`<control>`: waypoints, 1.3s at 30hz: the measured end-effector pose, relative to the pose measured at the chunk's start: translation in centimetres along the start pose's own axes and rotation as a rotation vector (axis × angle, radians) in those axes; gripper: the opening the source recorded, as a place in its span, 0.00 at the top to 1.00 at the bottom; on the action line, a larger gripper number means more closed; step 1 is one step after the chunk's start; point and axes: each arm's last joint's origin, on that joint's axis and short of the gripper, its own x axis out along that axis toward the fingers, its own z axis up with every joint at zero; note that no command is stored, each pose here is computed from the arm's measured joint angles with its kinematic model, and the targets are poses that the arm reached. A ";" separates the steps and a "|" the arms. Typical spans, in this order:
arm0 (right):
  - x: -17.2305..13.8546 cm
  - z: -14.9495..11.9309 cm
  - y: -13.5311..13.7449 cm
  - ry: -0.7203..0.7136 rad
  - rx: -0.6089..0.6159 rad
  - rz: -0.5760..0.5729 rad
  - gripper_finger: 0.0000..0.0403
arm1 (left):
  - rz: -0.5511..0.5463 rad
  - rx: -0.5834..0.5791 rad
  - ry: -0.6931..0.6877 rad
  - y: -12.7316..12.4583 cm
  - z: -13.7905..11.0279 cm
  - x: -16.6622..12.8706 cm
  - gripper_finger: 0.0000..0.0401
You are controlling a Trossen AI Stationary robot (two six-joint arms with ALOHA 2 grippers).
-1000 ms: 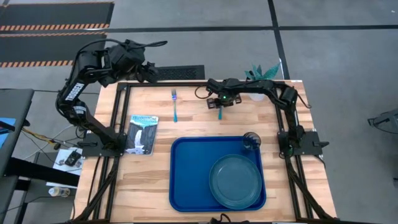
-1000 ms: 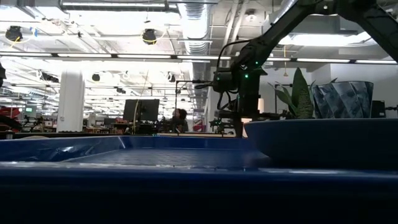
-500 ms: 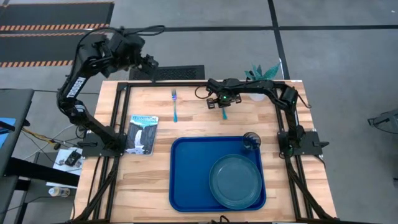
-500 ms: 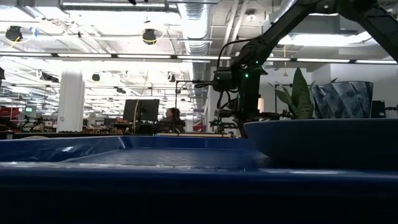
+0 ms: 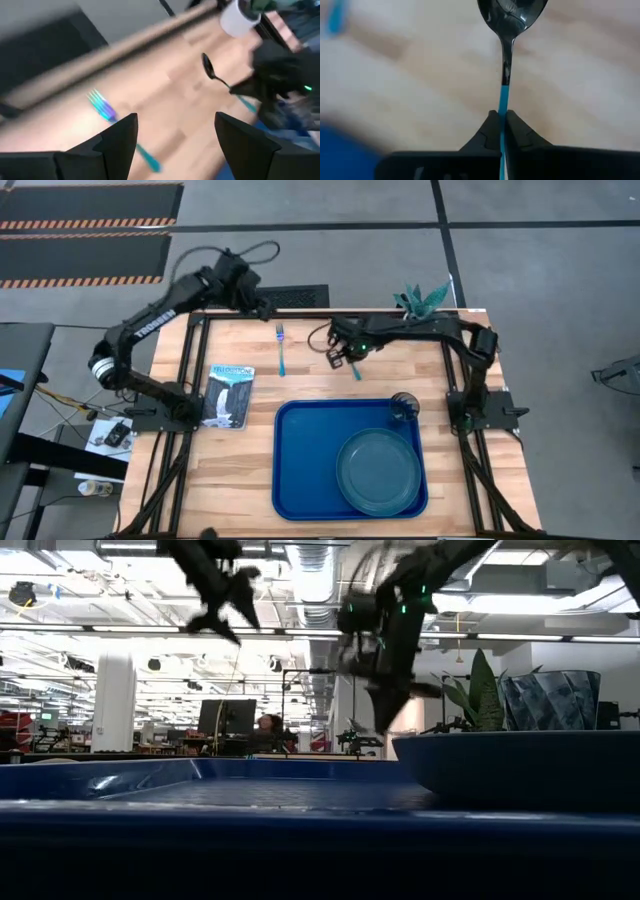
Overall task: Pick and place plate/cup/fork/spoon on tray
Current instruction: Put the blue spoon beside the blue plate on the blue tray
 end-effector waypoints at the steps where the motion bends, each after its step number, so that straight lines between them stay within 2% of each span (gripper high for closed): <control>1: -0.4 -0.4 0.6 -0.007 -0.017 0.016 0.97 | -0.025 -0.049 0.042 0.7 -0.9 1.3 0.37; 5: -0.8 -2.0 2.4 -0.016 -0.079 0.052 0.96 | -0.141 -0.195 0.151 2.0 -4.2 6.3 0.37; 8: -1.0 -3.2 3.7 -0.028 -0.121 0.076 0.95 | -0.256 -0.280 0.216 2.1 -6.2 9.0 0.37; 11: -0.4 -4.2 5.0 -0.026 -0.149 0.100 0.95 | -0.322 -0.310 0.262 1.5 -7.2 10.5 0.37; 16: 0.6 -5.2 6.3 -0.027 -0.175 0.134 0.95 | -0.379 -0.262 0.256 -0.6 -7.6 11.9 0.37; 27: 0.7 -6.2 7.7 -0.038 -0.209 0.190 0.95 | -0.356 -0.278 0.271 -2.1 -8.8 14.9 0.37; 32: 0.6 -6.4 7.9 -0.041 -0.214 0.199 0.95 | -0.320 -0.277 0.229 -2.5 -8.8 15.1 0.37; 34: 0.6 -6.5 8.0 -0.039 -0.219 0.199 0.95 | -0.338 -0.288 0.212 -2.7 -8.6 15.1 0.38; 39: 0.5 -6.8 8.4 -0.048 -0.227 0.220 0.95 | -0.341 -0.278 0.203 -3.5 -8.9 15.1 0.44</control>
